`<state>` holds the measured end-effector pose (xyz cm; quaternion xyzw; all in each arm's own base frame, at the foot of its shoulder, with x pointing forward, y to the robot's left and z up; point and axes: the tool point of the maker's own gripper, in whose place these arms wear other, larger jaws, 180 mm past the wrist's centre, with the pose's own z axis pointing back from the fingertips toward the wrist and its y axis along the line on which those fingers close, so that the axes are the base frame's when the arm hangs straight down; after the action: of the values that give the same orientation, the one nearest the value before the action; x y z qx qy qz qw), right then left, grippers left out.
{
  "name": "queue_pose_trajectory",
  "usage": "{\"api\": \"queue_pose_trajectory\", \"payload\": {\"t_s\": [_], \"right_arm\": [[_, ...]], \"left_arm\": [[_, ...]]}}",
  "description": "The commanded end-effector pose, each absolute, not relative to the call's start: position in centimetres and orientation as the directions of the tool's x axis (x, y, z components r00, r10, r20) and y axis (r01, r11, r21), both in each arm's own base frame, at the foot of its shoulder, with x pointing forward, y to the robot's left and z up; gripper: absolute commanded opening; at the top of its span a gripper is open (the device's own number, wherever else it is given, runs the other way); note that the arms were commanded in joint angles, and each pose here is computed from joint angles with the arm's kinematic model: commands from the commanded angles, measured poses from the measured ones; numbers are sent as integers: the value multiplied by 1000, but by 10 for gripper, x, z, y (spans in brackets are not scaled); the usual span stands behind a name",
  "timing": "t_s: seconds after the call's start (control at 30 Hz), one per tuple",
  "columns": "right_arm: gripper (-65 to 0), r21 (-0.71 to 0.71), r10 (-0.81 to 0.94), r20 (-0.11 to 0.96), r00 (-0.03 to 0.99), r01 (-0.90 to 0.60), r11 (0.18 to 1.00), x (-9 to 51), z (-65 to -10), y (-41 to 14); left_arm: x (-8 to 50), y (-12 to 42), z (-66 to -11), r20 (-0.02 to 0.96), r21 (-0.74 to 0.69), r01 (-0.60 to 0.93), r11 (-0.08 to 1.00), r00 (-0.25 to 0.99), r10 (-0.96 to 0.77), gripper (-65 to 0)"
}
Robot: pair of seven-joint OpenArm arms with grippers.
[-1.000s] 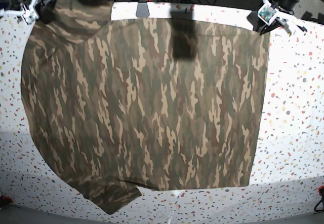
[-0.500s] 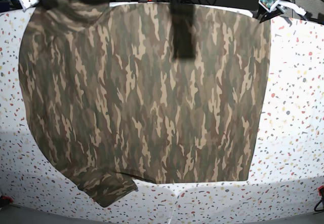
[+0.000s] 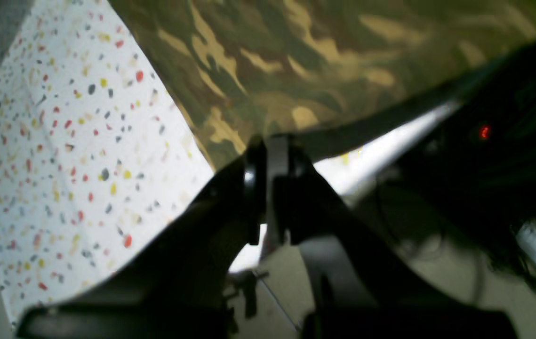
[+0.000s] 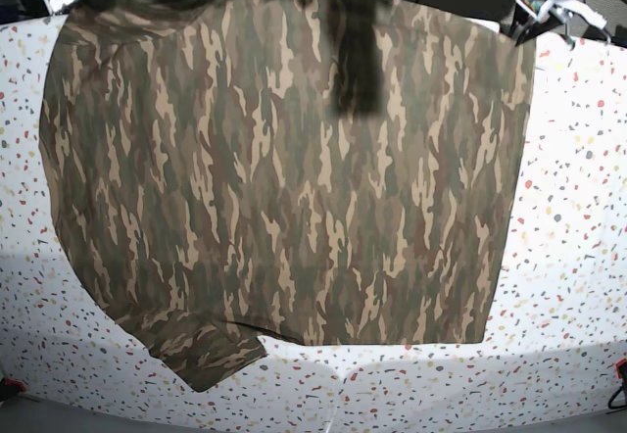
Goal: Fold the T-shirt properly
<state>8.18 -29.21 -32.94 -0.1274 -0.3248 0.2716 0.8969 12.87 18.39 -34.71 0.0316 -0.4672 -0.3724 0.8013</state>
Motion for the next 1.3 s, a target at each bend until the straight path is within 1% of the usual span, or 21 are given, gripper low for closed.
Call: {"api": "queue_pose_trajectory", "payload": {"t_s": [0.0,0.13,0.27,0.37,0.47,0.6,0.7,0.83,0.9,1.03,1.13,1.27], "right_arm": [[-650,-431,589,537,604,-404,807,94,-320,-292],[-650,-453,589,593,549,-378,808,126,-308,-292],[-650,-431,552,634,541,-345,834,153,-299,-295],[-650,-433,548,643,535,-337,836,172,-292,-299],[-650,-468,570,665,483,-327,821,195,-277,-300],[-650,-491,571,694,438,-292,821,215,-264,-303],[-650,-498,562,701,440,-263,826,223,-263,-313],[-650,-447,490,737,465,-208,870,234,-269,-333],[-650,-433,462,759,458,-175,884,242,-267,-342],[-650,-408,458,769,446,-208,889,254,-272,-344],[-650,-398,435,778,454,-180,900,262,-276,-355],[-650,-376,428,785,447,-205,904,273,-279,-359]], "left_arm": [[137,184,-337,748,404,546,734,264,-608,-650],[155,191,-335,763,388,498,776,298,-573,-650],[178,191,-324,791,401,463,790,260,-554,-650],[194,195,-319,787,426,440,791,250,-563,-650],[210,200,-316,788,438,413,798,251,-562,-650],[227,202,-309,823,409,378,831,240,-514,-650],[234,211,-316,823,407,361,839,254,-508,-650],[244,217,-330,822,393,356,848,277,-497,-650],[249,214,-335,825,383,362,850,280,-491,-650],[258,204,-346,830,361,384,850,282,-480,-650],[263,201,-355,831,348,394,851,291,-474,-650],[273,205,-358,832,348,384,855,294,-471,-650]]}}
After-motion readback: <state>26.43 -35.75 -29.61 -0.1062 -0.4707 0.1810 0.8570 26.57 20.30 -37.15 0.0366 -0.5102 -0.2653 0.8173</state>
